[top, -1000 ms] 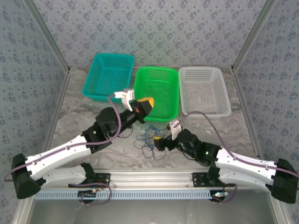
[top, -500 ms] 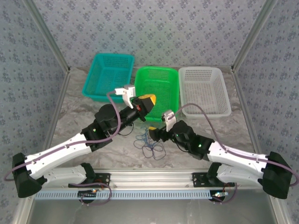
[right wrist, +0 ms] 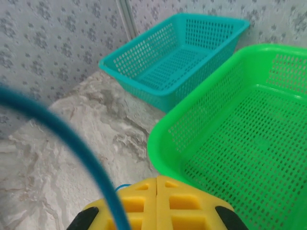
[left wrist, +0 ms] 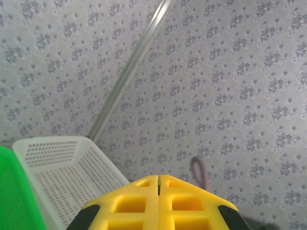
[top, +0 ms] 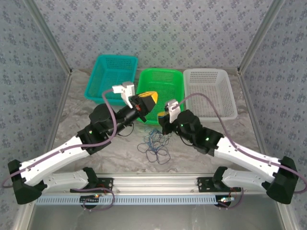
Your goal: Untangle the cables
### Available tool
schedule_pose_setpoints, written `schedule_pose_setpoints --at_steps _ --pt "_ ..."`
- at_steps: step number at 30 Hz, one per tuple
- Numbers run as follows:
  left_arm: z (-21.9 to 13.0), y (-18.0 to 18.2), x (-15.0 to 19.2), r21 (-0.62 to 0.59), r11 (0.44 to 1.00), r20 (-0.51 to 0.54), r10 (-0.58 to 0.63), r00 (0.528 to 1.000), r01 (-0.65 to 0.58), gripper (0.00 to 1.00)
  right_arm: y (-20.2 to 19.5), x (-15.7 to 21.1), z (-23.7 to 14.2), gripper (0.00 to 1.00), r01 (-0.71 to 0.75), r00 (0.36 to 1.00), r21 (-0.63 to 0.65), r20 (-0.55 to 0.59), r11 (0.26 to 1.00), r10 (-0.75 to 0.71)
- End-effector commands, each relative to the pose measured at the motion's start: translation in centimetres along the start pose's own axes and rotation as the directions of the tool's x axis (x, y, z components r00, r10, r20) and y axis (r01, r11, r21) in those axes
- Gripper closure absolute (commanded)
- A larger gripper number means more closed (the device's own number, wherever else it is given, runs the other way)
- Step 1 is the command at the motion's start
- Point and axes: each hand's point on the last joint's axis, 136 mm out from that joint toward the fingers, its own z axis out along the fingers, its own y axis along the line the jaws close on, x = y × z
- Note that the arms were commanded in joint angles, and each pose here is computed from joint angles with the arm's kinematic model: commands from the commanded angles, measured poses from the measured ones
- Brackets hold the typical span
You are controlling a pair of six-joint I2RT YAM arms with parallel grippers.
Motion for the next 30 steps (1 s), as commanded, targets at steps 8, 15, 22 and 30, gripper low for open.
schedule_pose_setpoints --at_steps 8,15,22,30 --pt "-1.7 1.9 -2.5 -0.097 0.993 0.04 0.071 0.997 -0.067 0.58 0.9 -7.3 -6.0 1.0 0.008 1.0 -0.045 -0.009 0.999 -0.008" --pt "-2.5 3.1 -1.4 -0.139 0.98 -0.012 0.145 0.989 -0.145 0.01 1.8 -14.0 -9.7 1.0 0.003 0.992 -0.088 0.125 0.996 0.008" --pt "-3.4 5.3 0.9 -0.183 0.967 -0.045 0.172 0.984 -0.177 0.01 1.8 -17.6 -11.7 1.0 0.024 0.99 -0.055 0.139 0.998 -0.016" --pt "-4.8 8.1 3.3 -0.26 0.945 -0.093 0.181 0.979 -0.2 0.01 1.6 -22.7 -14.5 1.0 0.044 0.971 -0.029 0.236 0.999 -0.036"
